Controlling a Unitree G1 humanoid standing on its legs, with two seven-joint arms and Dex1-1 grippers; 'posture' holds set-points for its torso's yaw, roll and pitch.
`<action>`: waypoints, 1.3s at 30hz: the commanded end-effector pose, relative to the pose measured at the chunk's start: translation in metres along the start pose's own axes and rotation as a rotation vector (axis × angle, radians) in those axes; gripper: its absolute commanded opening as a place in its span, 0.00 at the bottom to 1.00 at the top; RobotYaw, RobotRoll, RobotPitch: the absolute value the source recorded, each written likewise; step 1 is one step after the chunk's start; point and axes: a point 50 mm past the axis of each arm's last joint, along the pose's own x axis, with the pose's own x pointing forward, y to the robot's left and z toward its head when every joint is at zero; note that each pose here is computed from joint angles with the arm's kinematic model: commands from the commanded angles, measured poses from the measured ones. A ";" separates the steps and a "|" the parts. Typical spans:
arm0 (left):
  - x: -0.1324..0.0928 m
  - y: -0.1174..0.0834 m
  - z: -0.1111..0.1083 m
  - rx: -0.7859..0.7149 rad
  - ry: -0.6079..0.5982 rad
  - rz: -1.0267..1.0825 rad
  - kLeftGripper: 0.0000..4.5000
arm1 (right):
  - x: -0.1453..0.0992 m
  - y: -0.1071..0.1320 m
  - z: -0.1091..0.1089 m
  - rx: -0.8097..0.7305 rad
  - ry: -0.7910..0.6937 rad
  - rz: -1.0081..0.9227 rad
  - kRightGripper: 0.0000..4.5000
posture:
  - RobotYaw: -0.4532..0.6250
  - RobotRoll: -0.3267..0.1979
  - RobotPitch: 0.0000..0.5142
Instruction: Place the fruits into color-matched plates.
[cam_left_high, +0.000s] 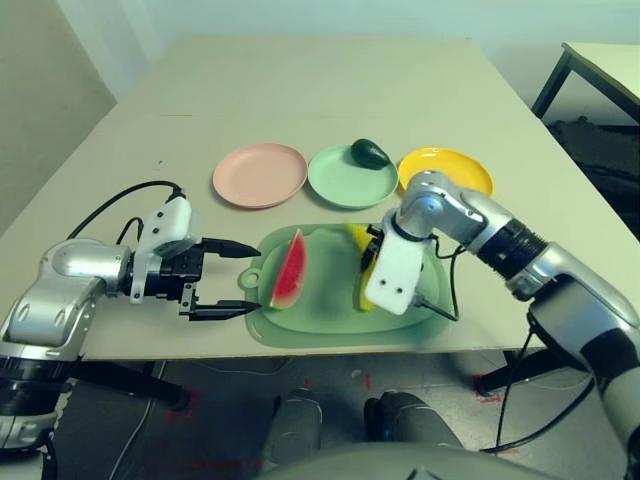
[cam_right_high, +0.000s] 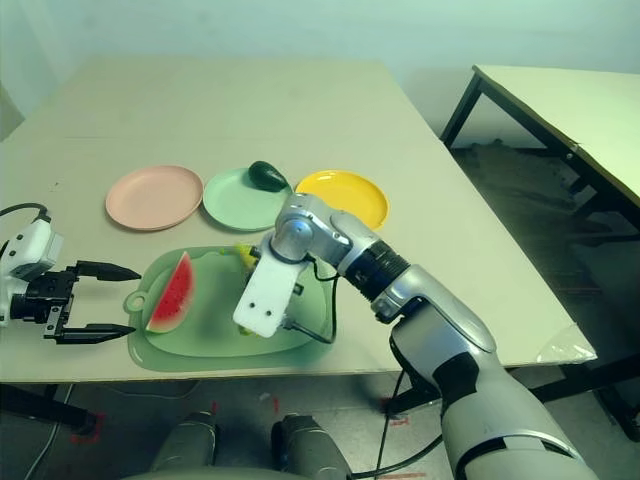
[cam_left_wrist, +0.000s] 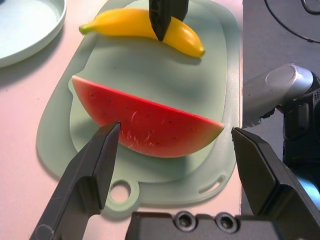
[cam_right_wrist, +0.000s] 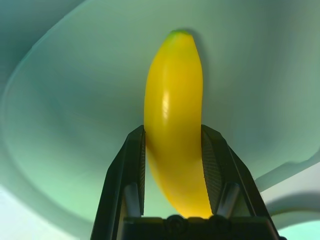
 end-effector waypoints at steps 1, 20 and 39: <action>0.002 0.000 0.001 0.012 -0.007 -0.004 1.00 | -0.006 0.006 -0.004 0.034 0.009 0.009 0.36 | 0.52 0.62 0.18; 0.005 0.028 0.013 -0.061 -0.122 0.259 1.00 | -0.081 0.048 -0.096 0.507 0.307 -0.220 0.35 | 0.48 0.62 0.16; -0.009 0.017 0.009 -0.072 -0.055 0.288 1.00 | -0.059 0.089 -0.129 0.787 0.514 -0.444 0.35 | 0.54 0.62 0.18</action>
